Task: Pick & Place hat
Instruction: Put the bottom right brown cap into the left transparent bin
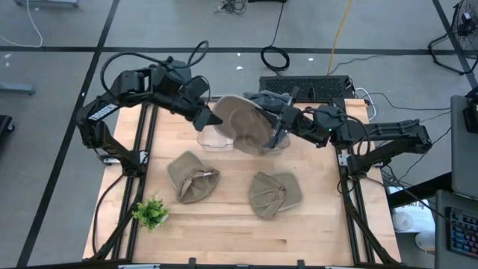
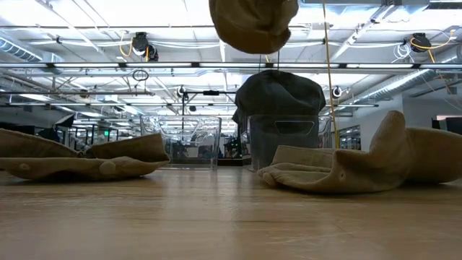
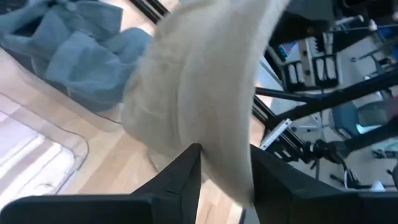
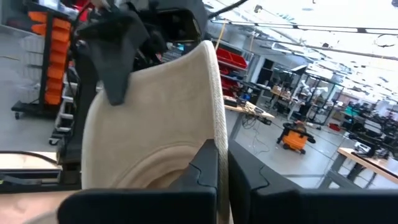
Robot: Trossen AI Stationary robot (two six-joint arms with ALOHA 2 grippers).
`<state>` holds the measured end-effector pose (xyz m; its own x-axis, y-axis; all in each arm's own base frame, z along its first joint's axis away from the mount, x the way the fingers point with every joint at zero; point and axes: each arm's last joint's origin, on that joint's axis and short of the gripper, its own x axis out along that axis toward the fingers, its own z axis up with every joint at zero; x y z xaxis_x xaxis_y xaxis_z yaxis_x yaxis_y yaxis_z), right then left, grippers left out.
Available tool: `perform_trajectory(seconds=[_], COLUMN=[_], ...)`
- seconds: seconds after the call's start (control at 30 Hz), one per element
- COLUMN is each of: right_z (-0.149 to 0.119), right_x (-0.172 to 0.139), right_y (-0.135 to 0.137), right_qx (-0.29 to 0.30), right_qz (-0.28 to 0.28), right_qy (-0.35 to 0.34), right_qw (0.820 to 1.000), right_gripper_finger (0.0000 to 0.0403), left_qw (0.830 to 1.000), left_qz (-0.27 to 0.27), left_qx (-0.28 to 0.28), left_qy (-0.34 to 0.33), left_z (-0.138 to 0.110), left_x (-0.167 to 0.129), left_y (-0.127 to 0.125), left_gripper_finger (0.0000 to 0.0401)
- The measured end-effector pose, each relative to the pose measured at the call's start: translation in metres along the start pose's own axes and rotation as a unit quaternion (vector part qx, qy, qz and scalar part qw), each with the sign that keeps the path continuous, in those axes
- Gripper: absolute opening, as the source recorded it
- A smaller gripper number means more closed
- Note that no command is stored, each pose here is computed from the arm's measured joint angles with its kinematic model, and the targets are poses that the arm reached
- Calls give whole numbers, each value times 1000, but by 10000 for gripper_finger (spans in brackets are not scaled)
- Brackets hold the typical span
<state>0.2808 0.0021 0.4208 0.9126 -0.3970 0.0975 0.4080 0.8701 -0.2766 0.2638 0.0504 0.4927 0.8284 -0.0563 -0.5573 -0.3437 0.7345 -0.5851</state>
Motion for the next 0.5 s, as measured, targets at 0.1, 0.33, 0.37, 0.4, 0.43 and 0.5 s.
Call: perform_trajectory(seconds=[0.1, 0.33, 0.37, 0.4, 0.43, 0.5], right_z=[0, 2, 3, 5, 6, 8], right_x=[0, 0, 0, 0, -1, -2], right_y=[1, 1, 1, 3, 4, 5], right_qx=[2, 7, 10, 18, 27, 59], right_qz=[7, 17, 17, 19, 20, 16], right_qy=[-3, -17, -21, -28, -33, -41], right_qw=[1000, 1000, 1000, 999, 999, 997], right_gripper_finger=[0, 12, 17, 23, 30, 48], left_qw=[1000, 997, 997, 996, 995, 991], left_qz=[16, 58, 62, 66, 71, 86], left_qx=[10, 40, 48, 57, 70, 101], left_qy=[-12, -16, -14, -13, -15, -22], left_z=[1, 1, 1, 1, 1, 1], left_x=[0, 1, 1, 1, 0, 0], left_y=[1, 7, 8, 9, 9, 9], left_gripper_finger=[119, 15, 15, 13, 10, 9])
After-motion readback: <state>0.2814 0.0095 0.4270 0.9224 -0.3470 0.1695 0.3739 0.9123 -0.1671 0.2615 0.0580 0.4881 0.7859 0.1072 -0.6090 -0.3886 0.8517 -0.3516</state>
